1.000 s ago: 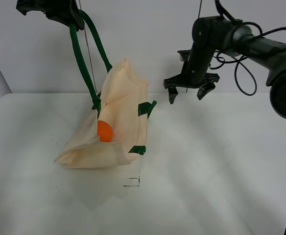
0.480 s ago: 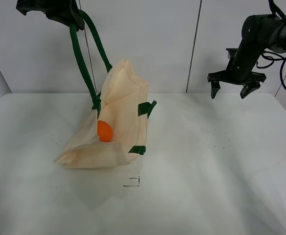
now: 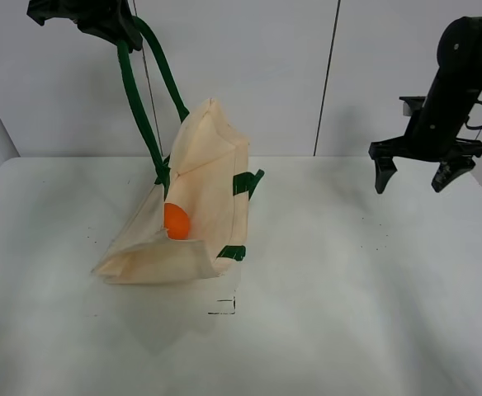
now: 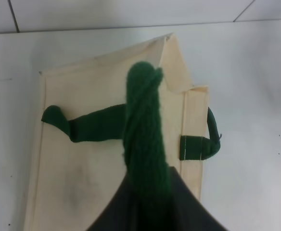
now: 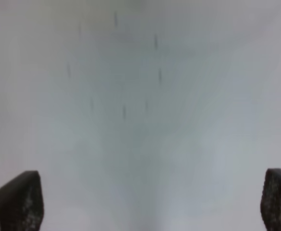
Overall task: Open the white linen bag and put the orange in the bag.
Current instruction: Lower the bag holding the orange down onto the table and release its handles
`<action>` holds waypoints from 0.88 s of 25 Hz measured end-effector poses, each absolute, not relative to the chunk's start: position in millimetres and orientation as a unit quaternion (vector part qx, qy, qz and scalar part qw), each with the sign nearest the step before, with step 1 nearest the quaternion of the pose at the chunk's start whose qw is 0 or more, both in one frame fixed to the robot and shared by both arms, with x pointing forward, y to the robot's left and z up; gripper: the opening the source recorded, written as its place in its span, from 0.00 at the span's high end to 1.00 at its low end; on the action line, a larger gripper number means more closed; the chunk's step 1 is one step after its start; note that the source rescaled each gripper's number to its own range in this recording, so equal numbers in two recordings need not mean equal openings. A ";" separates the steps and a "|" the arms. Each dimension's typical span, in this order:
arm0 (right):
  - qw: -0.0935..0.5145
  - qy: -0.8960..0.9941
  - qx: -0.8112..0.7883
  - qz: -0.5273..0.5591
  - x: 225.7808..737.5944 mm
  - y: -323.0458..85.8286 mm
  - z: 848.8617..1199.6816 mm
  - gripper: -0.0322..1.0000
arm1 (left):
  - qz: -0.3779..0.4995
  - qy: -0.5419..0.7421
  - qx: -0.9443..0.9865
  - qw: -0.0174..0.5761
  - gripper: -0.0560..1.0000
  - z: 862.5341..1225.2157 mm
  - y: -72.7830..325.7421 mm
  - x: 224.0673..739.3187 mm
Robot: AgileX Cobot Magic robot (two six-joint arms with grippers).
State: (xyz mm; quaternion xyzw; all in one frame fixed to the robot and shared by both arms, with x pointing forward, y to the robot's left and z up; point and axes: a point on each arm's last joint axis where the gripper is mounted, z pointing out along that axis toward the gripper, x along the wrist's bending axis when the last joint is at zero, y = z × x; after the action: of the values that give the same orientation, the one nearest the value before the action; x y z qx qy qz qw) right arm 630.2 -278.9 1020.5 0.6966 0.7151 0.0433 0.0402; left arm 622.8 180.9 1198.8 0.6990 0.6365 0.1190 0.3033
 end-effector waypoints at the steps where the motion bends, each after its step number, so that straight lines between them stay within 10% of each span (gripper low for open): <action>1: 0.033 0.715 0.697 0.035 614.6 -279.7 1021.1 0.00 | 0.119 0.637 0.699 0.303 0.95 1198.8 180.9 622.8; 12: 0.032 0.716 0.697 0.035 416.0 -289.7 1028.7 0.00 | 0.119 0.637 0.699 0.303 0.95 1198.8 180.9 622.8; 22: 0.244 0.678 0.644 0.257 297.9 -295.6 1043.7 0.00 | 0.120 0.634 0.701 0.303 0.95 1198.8 180.9 622.8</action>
State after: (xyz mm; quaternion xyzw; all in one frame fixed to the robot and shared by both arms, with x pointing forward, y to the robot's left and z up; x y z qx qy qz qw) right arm 297.9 -295.6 1043.7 0.6444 0.6776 0.2568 0.2442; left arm 622.8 180.9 1198.8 0.7011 0.6342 0.1200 0.3029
